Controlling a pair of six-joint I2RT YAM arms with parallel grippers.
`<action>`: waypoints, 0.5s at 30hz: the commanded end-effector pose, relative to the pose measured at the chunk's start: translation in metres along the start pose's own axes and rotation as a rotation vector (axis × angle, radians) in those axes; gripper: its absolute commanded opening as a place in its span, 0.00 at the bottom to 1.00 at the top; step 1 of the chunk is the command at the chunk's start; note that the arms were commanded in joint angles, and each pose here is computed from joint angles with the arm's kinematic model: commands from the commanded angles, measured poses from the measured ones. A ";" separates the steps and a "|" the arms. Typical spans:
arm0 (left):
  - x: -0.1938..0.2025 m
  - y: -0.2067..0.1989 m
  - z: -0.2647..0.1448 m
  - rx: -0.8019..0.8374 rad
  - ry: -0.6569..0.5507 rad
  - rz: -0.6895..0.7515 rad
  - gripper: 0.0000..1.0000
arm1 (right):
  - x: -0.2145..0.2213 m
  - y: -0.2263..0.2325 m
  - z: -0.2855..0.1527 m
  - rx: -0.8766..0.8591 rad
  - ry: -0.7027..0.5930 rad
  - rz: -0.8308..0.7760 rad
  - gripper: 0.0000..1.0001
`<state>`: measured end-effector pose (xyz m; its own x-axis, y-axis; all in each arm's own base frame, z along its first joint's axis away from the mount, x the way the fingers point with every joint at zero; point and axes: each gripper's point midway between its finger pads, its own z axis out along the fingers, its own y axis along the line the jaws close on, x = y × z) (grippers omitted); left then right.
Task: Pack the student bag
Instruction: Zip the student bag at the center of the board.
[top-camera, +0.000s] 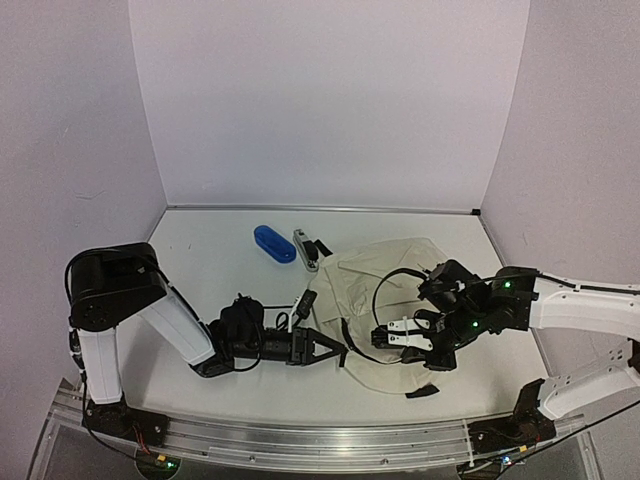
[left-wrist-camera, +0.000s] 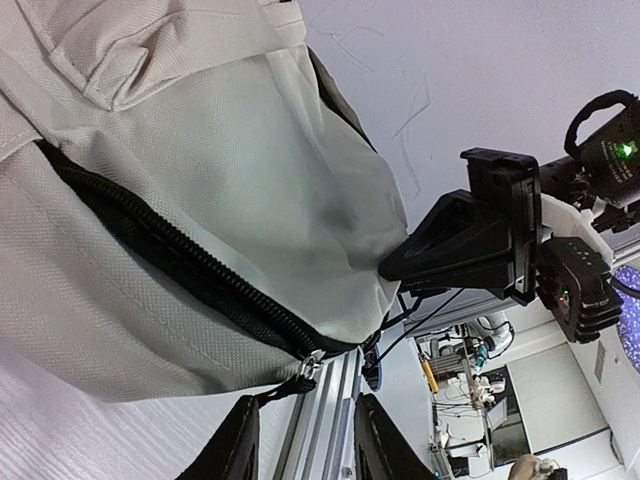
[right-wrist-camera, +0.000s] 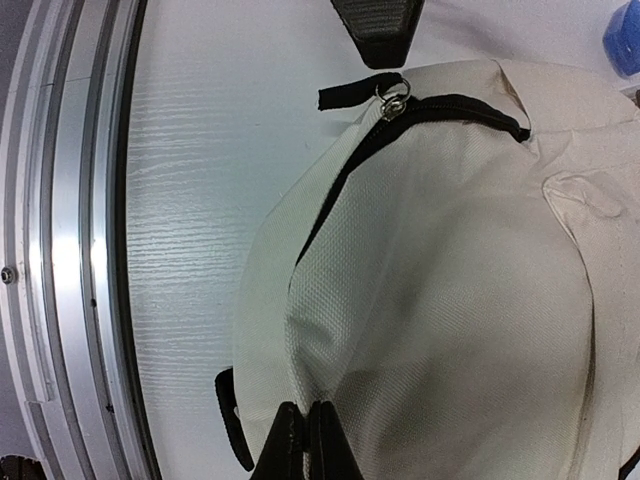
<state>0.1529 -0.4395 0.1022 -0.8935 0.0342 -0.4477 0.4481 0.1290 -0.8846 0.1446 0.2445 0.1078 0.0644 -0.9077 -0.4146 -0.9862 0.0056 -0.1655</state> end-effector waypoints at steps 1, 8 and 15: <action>-0.009 -0.017 0.006 0.076 -0.026 0.018 0.33 | 0.002 -0.002 -0.001 0.003 0.014 0.021 0.00; -0.005 -0.007 0.000 0.022 -0.041 0.025 0.59 | 0.002 -0.001 0.000 0.000 0.014 0.020 0.00; 0.019 0.008 0.013 -0.032 0.026 0.070 0.56 | 0.001 -0.002 0.000 -0.001 0.014 0.024 0.00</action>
<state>0.1498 -0.4424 0.0936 -0.8833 0.0379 -0.4673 0.4673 0.1530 -0.8708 0.1446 0.2445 0.1073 0.0622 -0.9083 -0.4136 -0.9865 0.0070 -0.1637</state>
